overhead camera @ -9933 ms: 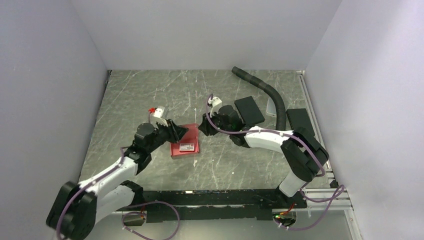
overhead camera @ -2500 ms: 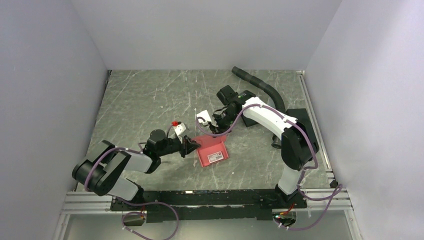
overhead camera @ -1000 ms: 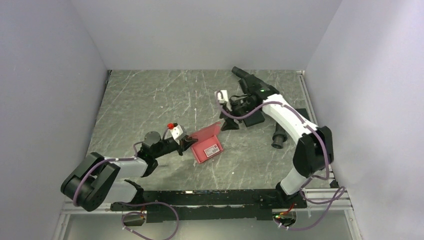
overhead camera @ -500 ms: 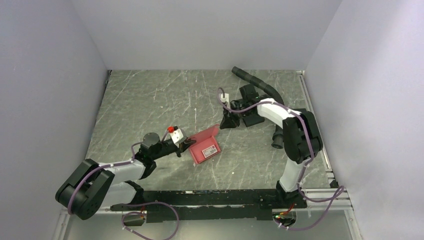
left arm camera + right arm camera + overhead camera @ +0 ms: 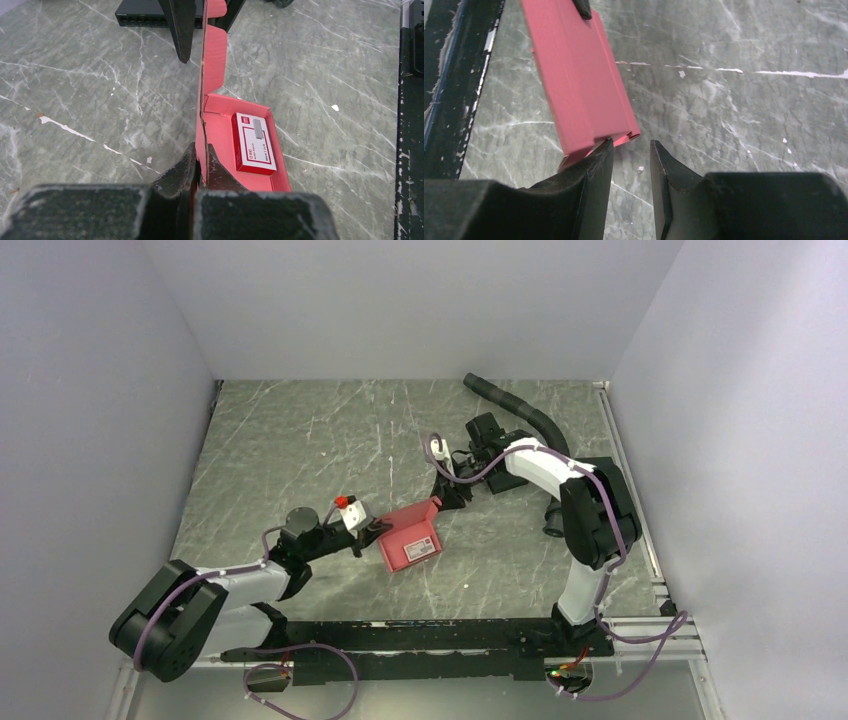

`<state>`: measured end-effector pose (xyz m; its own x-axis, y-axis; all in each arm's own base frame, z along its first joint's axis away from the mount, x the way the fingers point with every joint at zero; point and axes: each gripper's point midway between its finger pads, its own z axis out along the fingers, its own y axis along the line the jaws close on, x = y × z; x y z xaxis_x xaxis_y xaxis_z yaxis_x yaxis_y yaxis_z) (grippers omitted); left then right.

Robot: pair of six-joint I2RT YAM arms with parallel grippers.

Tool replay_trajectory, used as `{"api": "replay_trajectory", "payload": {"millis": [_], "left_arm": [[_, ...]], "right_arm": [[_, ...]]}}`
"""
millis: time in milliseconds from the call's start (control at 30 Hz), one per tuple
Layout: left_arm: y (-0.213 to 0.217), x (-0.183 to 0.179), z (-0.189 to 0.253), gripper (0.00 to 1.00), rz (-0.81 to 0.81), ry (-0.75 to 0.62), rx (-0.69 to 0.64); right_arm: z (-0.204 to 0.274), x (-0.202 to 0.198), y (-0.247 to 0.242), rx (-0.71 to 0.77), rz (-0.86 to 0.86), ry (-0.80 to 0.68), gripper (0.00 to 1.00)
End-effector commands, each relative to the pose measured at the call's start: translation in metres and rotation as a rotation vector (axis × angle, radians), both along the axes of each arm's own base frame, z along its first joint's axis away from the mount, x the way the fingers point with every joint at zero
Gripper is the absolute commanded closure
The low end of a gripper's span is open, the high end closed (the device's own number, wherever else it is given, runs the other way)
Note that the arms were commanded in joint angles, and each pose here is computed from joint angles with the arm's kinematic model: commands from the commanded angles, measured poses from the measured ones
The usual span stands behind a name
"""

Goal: Fold the paper box

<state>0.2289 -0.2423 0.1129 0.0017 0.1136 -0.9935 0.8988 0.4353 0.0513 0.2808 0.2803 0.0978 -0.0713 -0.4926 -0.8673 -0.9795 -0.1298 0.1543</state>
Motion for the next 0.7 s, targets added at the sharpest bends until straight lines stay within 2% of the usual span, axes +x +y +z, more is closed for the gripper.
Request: {"api": "replay_trajectory", "payload": {"millis": [0, 467, 667], "left_arm": [[0.002, 0.001, 0.015, 1.00, 0.008, -0.083, -0.023], [-0.007, -0.005, 0.015, 1.00, -0.066, -0.068, -0.034], [-0.009, -0.006, 0.014, 1.00, -0.080, -0.057, -0.032]], "right_arm": [[0.029, -0.022, 0.009, 0.108, 0.144, -0.025, 0.62], [0.025, -0.035, 0.022, 0.069, 0.209, -0.106, 0.60], [0.024, -0.033, 0.024, 0.068, 0.223, -0.130, 0.69]]}}
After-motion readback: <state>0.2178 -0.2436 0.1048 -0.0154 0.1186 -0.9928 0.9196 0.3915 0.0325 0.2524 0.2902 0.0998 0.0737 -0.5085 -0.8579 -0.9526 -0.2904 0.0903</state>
